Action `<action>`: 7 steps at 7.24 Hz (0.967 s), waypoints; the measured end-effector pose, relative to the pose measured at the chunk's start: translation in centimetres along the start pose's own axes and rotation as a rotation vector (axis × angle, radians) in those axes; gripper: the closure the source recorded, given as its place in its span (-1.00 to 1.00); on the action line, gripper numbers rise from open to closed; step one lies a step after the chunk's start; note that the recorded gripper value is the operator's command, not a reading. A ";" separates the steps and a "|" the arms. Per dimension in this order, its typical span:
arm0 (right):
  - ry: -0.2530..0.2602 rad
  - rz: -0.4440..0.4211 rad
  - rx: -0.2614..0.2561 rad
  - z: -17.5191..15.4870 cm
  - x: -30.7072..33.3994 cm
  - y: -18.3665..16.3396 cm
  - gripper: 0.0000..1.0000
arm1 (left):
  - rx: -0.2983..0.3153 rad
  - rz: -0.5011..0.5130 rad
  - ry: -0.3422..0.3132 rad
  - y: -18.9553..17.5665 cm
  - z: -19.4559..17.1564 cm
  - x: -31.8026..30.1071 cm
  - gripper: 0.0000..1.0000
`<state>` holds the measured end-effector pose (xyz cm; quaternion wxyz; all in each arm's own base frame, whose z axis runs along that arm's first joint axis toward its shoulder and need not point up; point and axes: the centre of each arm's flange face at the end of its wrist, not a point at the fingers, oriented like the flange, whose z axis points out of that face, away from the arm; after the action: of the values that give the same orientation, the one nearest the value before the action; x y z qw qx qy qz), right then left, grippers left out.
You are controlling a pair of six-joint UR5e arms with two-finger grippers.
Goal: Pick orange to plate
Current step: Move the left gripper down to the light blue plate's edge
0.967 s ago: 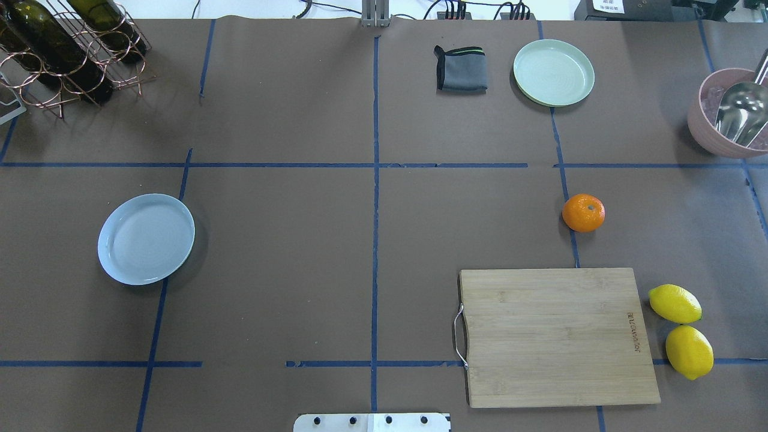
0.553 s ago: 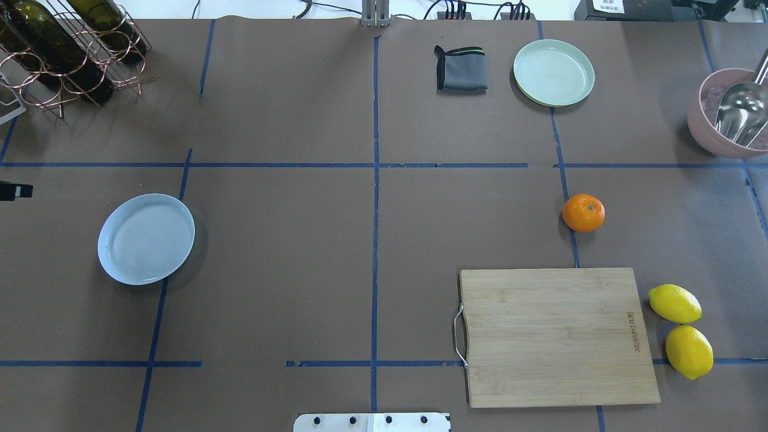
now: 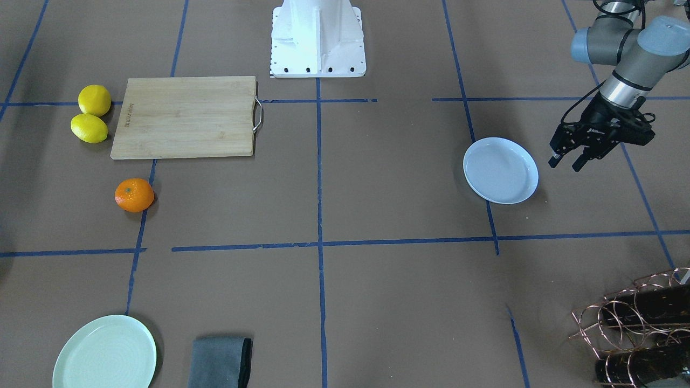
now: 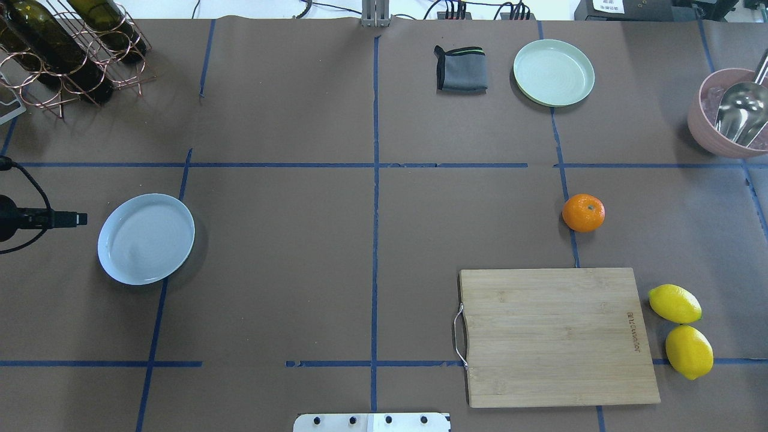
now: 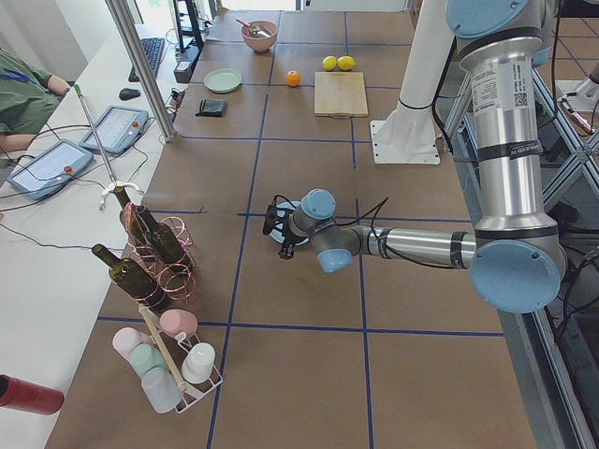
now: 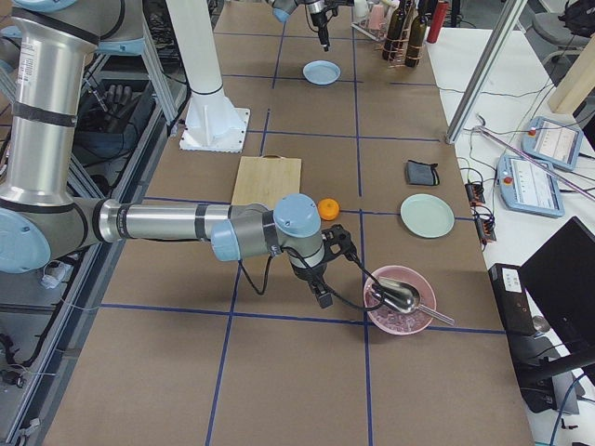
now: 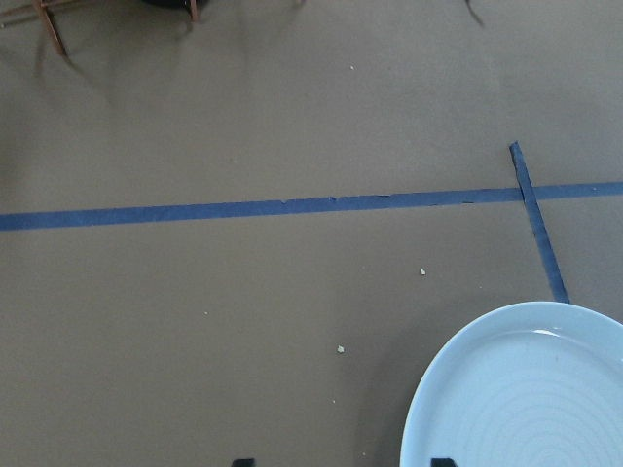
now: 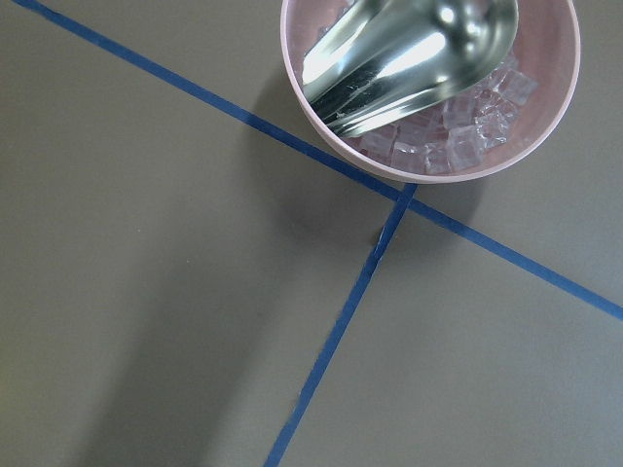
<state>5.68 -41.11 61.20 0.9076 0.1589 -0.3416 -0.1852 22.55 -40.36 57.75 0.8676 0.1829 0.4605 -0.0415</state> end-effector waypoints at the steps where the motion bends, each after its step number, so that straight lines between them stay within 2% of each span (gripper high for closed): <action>1: 0.000 0.001 -0.001 0.0 0.0 0.1 -1.00 | -0.006 -0.019 0.000 0.8 1.1 1.1 -0.30; 4: 0.000 0.002 -0.002 0.1 0.0 0.2 -1.00 | -0.011 -0.053 -0.006 2.4 3.7 3.3 0.08; 6: 0.000 0.002 -0.002 0.1 0.0 0.2 -1.00 | -0.009 -0.057 -0.013 2.5 4.4 3.3 1.00; 7: 0.001 0.002 -0.002 0.1 0.0 0.2 -1.00 | -0.008 -0.057 -0.014 2.5 4.5 3.3 1.00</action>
<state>5.71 -40.96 61.34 0.9081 0.1575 -0.3412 -0.1845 28.53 -39.34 58.01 0.8700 0.1658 0.4596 -0.0655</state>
